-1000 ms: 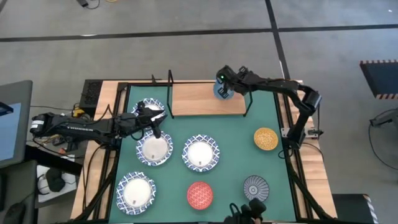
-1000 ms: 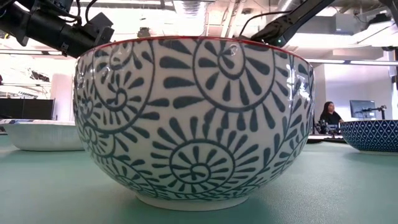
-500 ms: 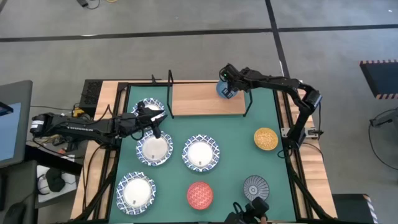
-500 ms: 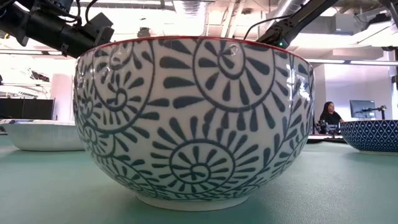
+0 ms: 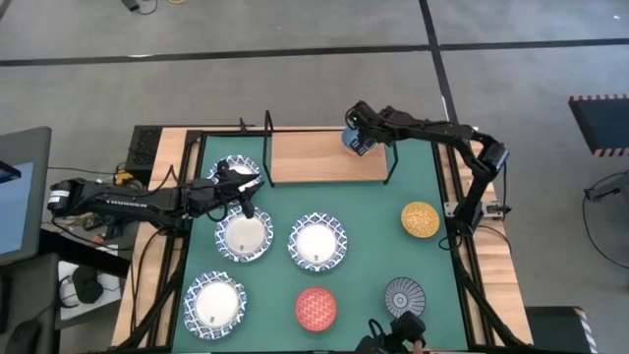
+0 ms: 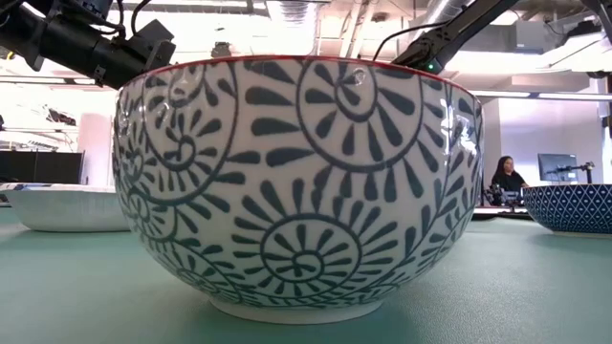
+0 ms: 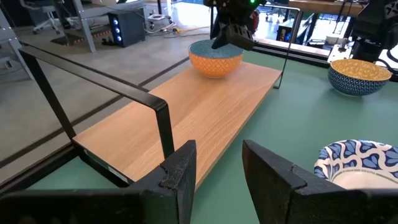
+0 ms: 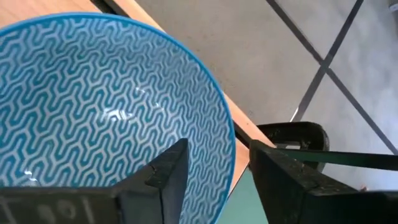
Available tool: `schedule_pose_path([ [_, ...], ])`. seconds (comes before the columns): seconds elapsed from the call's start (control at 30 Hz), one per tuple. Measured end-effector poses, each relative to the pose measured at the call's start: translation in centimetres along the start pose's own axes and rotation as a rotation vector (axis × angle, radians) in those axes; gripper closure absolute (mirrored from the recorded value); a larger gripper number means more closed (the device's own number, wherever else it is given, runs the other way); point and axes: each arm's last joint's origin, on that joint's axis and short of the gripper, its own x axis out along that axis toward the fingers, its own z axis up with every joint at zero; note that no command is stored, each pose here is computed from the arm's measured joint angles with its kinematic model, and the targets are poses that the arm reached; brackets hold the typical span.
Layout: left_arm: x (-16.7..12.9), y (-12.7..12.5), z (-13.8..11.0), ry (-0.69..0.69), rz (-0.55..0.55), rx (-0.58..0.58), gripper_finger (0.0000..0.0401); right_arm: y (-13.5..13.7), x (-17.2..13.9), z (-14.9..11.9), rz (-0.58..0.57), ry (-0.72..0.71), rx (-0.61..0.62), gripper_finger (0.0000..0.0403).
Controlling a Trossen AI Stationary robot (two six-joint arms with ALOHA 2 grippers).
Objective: Place and stack bowls onto a shelf
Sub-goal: Stack the yellow ceramic bowl on top of the blue ceramic bowl on the shelf
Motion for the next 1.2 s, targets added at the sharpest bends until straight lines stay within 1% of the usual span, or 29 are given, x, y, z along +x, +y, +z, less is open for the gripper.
schedule_pose_path([
  [0.17, 0.0, 0.0, 0.0, 0.0, 0.0, 0.0, 0.0285, 0.1, -0.5, 0.6, -0.01, -0.058, -0.025, 0.0203],
  [0.3, 0.0, 0.0, 0.0, 0.0, 0.0, 0.009, 0.0285, 0.1, -2.2, 1.5, -0.003, -0.173, -0.039, 0.0202],
  [0.43, 0.0, 0.0, 0.0, 0.0, 0.0, 0.01, 0.0285, -0.2, -4.8, 2.4, 0.004, -0.305, -0.04, 0.0202],
  [0.57, 0.0, 0.0, 0.0, 0.0, 0.0, 0.01, 0.0285, -0.6, -8.1, 2.6, 0.02, -0.403, -0.035, 0.0202],
  [0.67, 0.0, 0.0, 0.0, 0.0, 0.0, 0.01, 0.0285, -0.5, -10.7, 2.1, 0.085, -0.44, -0.029, 0.0202],
  [0.83, 0.0, 0.0, 0.0, -0.004, 0.0, 0.008, 0.0285, 0.5, -14.6, 0.4, 0.283, -0.464, -0.028, 0.0202],
  [0.9, 0.0, 0.0, 0.1, -0.01, -0.001, 0.004, 0.0285, 1.4, -15.7, -0.5, 0.342, -0.445, -0.055, 0.0202],
  [1.03, 0.0, 0.0, 0.1, -0.01, -0.002, -0.002, 0.0285, 3.4, -17.6, -2.8, 0.405, -0.357, -0.148, 0.0202],
  [1.2, 0.0, -0.2, 0.1, -0.006, -0.049, -0.036, 0.0285, 6.0, -19.6, -5.6, 0.467, -0.256, -0.245, 0.0202],
])
